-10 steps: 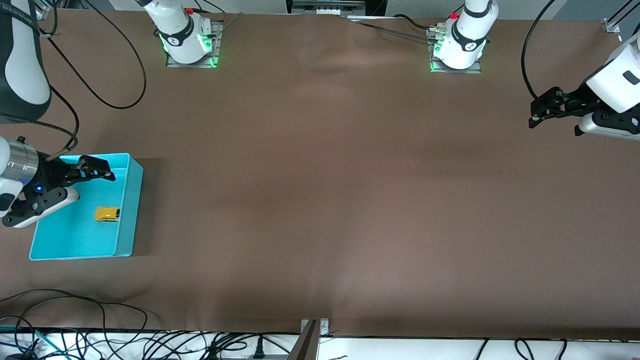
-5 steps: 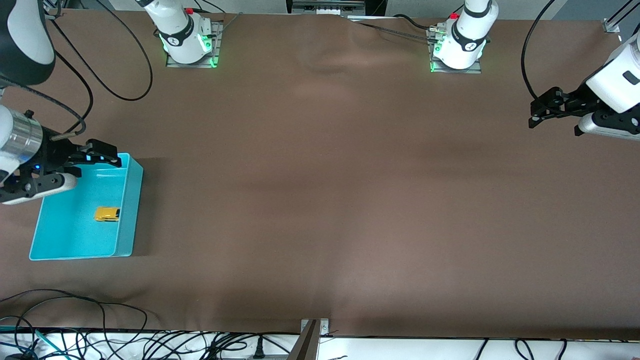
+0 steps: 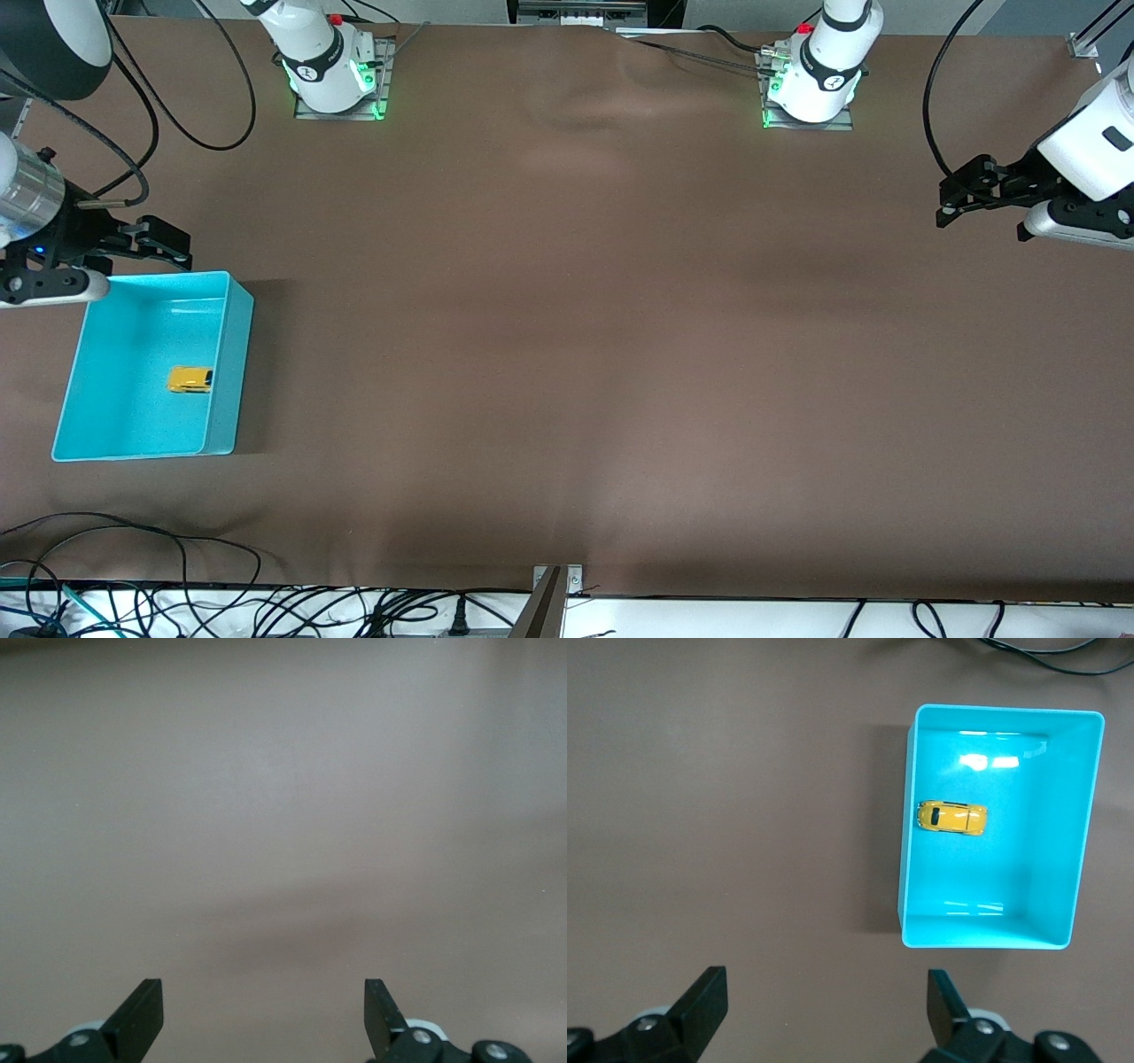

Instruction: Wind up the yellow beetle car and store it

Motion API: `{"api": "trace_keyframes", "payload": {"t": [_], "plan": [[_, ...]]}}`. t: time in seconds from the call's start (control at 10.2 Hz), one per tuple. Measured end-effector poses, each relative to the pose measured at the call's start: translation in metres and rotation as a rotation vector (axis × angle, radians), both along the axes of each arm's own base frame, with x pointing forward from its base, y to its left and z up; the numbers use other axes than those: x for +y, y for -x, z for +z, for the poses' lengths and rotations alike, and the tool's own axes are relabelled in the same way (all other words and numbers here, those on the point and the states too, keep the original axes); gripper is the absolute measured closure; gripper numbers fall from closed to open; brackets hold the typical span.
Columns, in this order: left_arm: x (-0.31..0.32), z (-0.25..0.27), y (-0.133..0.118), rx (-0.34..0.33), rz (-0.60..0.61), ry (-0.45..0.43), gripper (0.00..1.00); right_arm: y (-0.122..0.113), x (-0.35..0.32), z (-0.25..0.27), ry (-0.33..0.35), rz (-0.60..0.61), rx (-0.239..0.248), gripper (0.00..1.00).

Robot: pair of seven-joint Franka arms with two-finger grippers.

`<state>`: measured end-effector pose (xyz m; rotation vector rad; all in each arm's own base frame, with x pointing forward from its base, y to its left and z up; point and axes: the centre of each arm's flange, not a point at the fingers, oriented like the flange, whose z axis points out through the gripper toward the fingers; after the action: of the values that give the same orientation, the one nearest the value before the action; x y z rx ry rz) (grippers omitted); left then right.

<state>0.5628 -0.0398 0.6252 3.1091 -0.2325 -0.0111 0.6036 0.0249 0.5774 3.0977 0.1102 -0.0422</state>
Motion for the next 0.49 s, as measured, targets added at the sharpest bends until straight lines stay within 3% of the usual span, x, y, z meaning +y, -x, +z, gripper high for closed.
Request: {"api": "trace_keyframes", "payload": {"t": [0.2,0.49], "plan": [[0.0,0.0,0.0,0.0,0.0,0.0,0.0,0.018,0.0,-0.003,0.006,-0.056,-0.052,0.0],[0.0,0.0,0.0,0.0,0.0,0.0,0.0,0.049,0.018,-0.001,0.023,-0.091,-0.06,0.0]]}}
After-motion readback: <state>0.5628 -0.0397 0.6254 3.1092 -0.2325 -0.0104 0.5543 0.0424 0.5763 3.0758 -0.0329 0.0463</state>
